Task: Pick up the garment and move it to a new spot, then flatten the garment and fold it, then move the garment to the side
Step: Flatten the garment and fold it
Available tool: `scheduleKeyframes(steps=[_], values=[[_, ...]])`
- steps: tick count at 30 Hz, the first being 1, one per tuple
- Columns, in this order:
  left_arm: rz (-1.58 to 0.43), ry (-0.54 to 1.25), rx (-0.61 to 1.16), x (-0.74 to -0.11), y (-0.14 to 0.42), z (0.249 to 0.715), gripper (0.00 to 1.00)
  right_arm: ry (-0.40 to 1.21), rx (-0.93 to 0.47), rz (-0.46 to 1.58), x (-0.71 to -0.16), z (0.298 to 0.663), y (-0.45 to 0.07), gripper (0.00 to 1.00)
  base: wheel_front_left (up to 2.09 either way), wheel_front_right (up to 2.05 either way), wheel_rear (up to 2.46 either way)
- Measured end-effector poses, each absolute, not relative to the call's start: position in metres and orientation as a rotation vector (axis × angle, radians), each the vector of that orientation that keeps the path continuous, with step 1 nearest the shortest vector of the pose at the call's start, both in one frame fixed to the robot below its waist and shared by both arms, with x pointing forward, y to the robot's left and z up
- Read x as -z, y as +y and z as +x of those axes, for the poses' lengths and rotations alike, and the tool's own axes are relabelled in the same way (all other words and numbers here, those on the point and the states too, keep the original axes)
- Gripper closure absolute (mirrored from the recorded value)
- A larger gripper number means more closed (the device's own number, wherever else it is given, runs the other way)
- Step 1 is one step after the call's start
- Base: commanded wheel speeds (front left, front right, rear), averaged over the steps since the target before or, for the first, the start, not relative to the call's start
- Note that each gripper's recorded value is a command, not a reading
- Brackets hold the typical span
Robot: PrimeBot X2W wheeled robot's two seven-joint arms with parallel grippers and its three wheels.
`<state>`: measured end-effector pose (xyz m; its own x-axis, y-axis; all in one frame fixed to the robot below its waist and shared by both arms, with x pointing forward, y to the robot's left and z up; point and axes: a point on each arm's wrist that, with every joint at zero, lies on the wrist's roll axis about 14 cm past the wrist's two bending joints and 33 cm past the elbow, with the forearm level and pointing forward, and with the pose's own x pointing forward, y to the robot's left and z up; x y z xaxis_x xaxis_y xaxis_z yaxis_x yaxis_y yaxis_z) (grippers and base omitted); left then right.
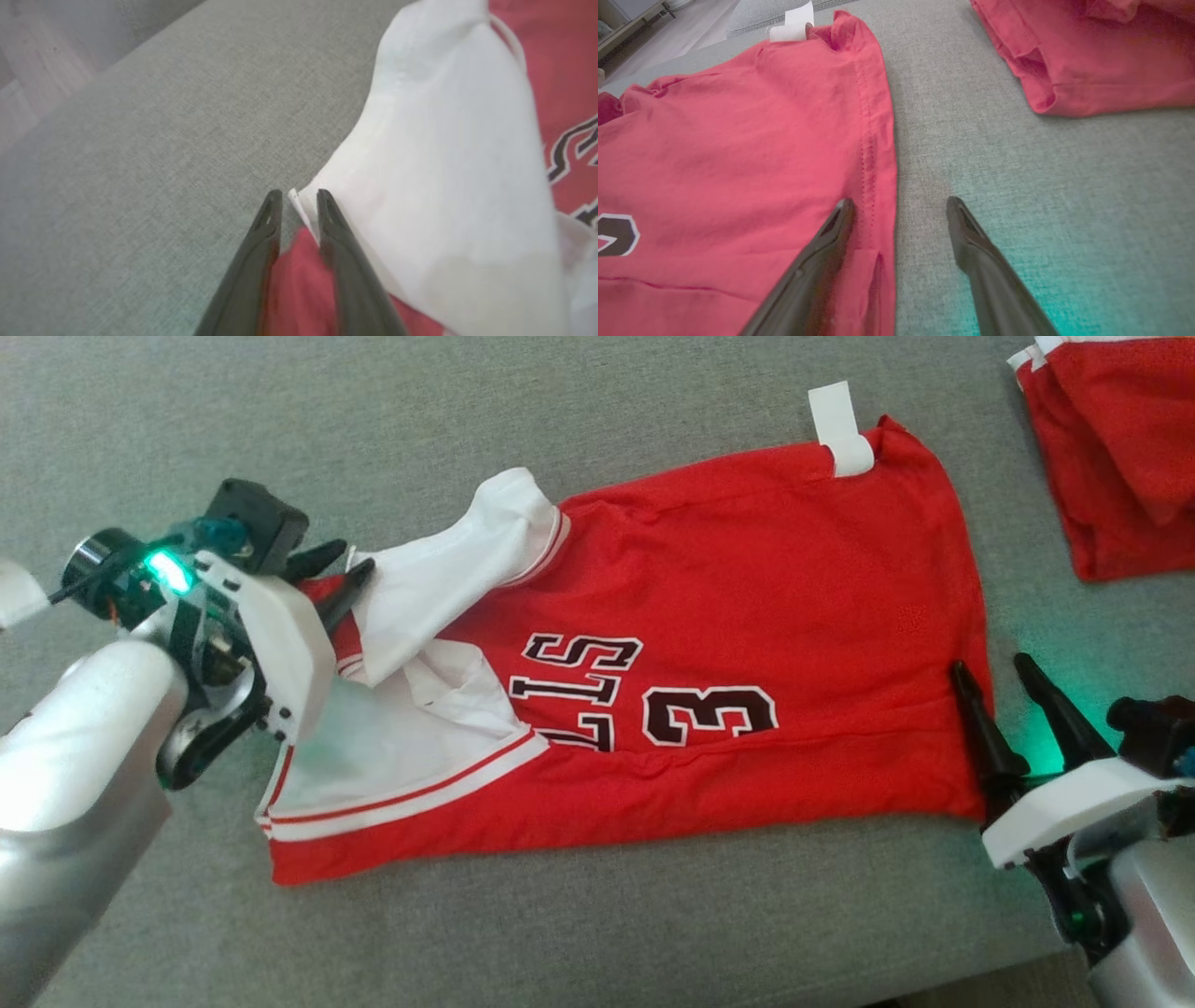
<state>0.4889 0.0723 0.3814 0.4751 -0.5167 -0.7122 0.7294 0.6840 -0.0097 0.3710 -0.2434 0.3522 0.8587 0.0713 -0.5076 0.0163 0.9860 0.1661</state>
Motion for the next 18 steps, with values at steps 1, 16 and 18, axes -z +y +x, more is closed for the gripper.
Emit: scheduleKeyframes(steps=[1, 16, 18], values=[[0.314, 0.765, 0.779, -0.38, 0.072, 0.487, 0.64, 0.538, -0.028, 0.168, -0.352, 0.371, -0.244, 0.0, 0.0, 0.0, 0.0], [0.342, 0.607, 0.797, -0.41, 0.063, 0.506, 1.0, 0.517, -0.028, 0.17, -0.354, 0.371, -0.243, 0.0, 0.0, 0.0, 0.0], [0.345, 0.531, 0.79, -0.425, 0.061, 0.516, 1.0, 0.511, -0.037, 0.164, -0.356, 0.373, -0.242, 0.0, 0.0, 0.0, 0.0]])
